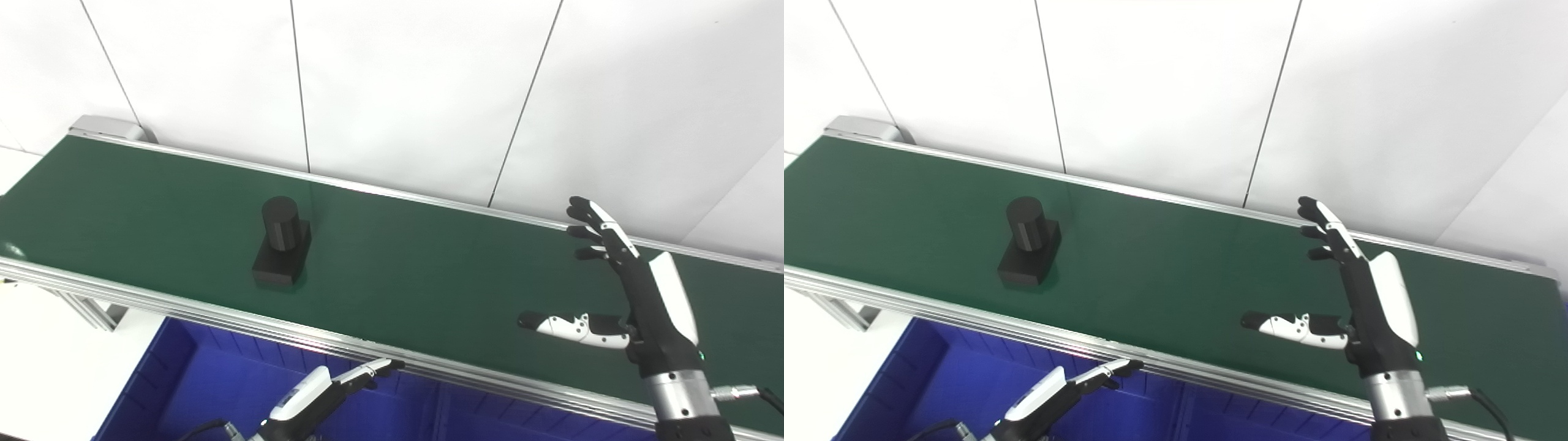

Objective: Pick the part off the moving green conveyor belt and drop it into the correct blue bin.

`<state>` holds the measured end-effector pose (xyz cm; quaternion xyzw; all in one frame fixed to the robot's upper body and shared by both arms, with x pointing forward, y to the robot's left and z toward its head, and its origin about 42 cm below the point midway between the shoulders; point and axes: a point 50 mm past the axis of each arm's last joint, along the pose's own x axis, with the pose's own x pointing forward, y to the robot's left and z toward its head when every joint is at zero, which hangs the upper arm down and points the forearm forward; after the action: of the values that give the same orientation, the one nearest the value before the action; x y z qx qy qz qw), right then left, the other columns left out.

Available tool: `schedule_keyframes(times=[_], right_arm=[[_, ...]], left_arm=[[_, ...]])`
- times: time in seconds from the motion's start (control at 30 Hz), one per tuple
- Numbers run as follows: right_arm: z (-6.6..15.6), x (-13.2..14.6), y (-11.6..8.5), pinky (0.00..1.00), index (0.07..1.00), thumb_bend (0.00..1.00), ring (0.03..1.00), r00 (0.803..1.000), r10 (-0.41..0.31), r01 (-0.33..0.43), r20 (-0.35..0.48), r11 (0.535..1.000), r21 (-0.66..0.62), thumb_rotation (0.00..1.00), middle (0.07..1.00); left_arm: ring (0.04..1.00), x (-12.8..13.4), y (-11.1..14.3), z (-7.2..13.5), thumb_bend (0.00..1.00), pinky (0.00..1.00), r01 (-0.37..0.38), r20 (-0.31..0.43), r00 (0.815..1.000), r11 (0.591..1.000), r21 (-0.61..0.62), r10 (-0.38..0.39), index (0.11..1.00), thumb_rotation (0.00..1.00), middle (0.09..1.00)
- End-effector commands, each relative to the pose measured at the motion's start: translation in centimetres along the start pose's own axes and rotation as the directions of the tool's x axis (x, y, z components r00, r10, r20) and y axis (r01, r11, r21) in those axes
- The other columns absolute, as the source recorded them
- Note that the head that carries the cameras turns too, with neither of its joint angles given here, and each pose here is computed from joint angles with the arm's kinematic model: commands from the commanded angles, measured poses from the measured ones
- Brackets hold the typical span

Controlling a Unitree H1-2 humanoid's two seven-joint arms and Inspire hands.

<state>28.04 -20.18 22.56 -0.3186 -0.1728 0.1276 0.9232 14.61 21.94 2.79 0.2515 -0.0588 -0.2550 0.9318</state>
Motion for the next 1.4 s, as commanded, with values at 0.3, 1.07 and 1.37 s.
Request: schedule_keyframes(times=[0.3,1.07,1.37], right_arm=[[1.2,2.4,0.1,0.67,0.907,0.85,0.795,1.000,0.002,-0.001,0.024,0.999,-0.050,0.37,0.867],[1.6,6.7,1.4,0.66,0.908,0.87,0.799,0.999,0.046,-0.046,-0.001,0.997,-0.063,0.46,0.868],[2.0,8.1,2.0,0.65,0.909,0.89,0.792,0.998,0.069,-0.069,-0.005,0.996,-0.050,0.44,0.868]], left_arm=[[0.888,-0.2,1.2,0.5,0.85,0.82,-0.041,0.067,0.997,0.999,0.010,0.040,0.927,0.29,0.940],[0.871,-0.1,2.7,1.5,0.85,0.81,-0.062,0.110,0.992,0.997,0.034,0.058,0.916,0.32,0.924],[0.824,0.4,3.5,2.3,0.89,0.75,-0.073,0.145,0.987,0.997,0.031,0.068,0.882,0.33,0.883]])
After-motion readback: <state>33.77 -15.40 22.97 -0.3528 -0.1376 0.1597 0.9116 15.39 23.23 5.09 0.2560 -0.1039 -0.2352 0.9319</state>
